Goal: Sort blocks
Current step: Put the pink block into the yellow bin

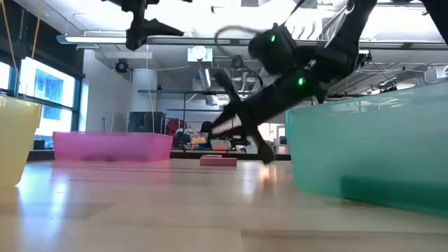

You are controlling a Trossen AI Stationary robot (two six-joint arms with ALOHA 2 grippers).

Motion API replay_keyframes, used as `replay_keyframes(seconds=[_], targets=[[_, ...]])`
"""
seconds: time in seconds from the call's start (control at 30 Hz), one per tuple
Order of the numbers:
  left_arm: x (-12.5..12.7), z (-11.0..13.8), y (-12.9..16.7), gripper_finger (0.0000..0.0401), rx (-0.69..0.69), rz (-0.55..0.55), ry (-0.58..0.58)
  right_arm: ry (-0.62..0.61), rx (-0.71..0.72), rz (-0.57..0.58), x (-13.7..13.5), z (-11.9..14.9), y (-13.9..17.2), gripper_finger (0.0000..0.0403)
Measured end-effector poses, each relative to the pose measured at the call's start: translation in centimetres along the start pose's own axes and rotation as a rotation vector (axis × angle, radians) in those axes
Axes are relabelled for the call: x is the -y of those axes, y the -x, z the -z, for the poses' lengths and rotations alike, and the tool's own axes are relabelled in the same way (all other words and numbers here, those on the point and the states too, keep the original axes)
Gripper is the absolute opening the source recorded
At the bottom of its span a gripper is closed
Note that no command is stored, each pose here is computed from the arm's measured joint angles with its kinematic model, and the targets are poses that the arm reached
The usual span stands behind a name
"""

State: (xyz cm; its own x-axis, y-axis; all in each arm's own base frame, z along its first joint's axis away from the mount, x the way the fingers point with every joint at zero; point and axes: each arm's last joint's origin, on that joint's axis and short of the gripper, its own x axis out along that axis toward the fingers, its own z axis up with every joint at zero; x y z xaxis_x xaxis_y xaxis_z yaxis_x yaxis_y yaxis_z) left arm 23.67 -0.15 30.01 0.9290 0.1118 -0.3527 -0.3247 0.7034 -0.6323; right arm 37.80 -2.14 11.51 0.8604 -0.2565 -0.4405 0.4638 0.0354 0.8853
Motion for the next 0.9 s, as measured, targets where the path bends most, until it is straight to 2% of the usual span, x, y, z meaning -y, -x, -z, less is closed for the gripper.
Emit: replay_keyframes(seconds=[0.1, 0.23, 0.33, 0.47, 0.57, 0.67, 0.9], targets=[[1.0, 1.4, -0.4, 0.0266, 0.008, -0.022, -0.014, 0.117, -0.039, -0.063, -1.8, 0.3, 1.1, 0.0000], [0.9, 2.6, -1.9, 0.0266, 0.028, -0.123, -0.026, 0.272, -0.089, -0.058, -3.5, 0.2, 2.9, 0.0000], [-0.4, 2.2, -3.9, 0.0266, -0.084, -0.181, -0.068, 0.377, -0.087, -0.025, -5.2, -0.4, 5.3, 0.0000], [-3.0, 0.7, -6.5, 0.0266, -0.337, -0.305, -0.206, 0.525, -0.032, 0.058, -7.1, -1.8, 9.6, 0.0000], [-4.9, -0.6, -8.2, 0.0266, -0.459, -0.362, -0.340, 0.590, 0.009, 0.112, -8.2, -3.0, 13.3, 0.0000], [-6.4, -1.4, -10.3, 0.0266, -0.523, -0.354, -0.490, 0.640, 0.041, 0.127, -9.0, -3.5, 16.8, 0.0000], [-9.6, -1.3, -15.8, 0.0266, -0.669, -0.291, -0.732, 0.680, 0.079, -0.001, -10.6, -3.0, 22.6, 0.0000]])
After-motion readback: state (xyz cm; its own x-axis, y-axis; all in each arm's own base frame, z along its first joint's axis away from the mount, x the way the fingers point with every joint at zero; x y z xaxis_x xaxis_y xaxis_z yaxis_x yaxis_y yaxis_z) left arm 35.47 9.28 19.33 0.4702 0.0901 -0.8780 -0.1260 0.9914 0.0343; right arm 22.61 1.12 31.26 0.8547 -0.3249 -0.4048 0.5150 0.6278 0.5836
